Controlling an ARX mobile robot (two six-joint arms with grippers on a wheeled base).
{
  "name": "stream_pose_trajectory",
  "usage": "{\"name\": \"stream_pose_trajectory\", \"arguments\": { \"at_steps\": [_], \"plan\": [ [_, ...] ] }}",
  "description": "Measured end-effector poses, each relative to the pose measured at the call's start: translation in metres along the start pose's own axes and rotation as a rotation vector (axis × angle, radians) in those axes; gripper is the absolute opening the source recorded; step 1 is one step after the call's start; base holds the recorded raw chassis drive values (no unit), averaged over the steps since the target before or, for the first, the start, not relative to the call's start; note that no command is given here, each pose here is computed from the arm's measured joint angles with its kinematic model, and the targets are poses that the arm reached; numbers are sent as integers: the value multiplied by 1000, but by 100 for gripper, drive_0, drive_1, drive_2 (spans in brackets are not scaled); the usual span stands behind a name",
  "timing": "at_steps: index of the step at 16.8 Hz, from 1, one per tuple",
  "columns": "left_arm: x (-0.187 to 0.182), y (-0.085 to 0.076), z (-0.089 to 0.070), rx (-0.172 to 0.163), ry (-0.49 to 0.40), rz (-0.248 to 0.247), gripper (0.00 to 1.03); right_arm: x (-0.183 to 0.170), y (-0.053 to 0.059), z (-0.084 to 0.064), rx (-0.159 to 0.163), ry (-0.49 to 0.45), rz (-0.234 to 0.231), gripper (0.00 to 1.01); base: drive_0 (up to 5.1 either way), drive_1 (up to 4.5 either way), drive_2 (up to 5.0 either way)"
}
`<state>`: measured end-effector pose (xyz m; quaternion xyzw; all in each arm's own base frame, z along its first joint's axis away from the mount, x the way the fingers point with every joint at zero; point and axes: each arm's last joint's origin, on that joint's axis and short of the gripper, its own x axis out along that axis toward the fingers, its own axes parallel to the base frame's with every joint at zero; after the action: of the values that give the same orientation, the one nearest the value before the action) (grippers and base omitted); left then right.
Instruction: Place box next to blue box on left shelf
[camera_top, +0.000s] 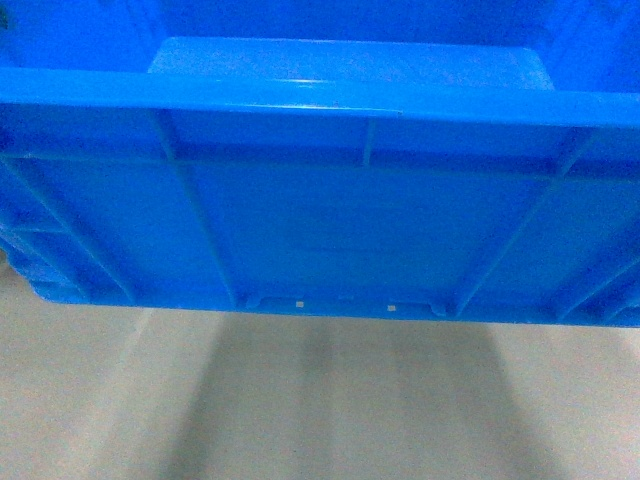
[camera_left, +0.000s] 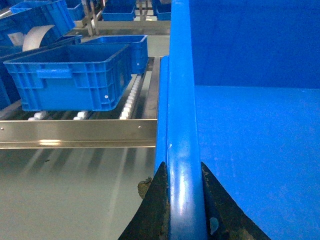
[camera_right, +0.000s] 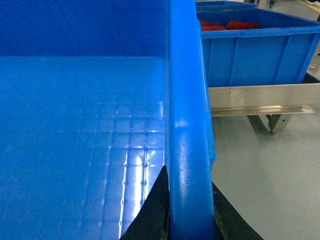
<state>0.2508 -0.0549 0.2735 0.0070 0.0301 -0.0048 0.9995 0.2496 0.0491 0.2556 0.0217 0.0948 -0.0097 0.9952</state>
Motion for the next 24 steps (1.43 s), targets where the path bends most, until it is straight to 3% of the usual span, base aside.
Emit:
{"name": "stream_pose_trajectory", "arguments": {
  "at_steps": [4,24],
  "plan": [
    [0,0,0,0,0,0,9,0,0,0,0,0,0,8,0,0,0],
    [0,0,1,0,-3,0,9,0,0,1,1,-4,0,8,10,428,-409]
  ]
}}
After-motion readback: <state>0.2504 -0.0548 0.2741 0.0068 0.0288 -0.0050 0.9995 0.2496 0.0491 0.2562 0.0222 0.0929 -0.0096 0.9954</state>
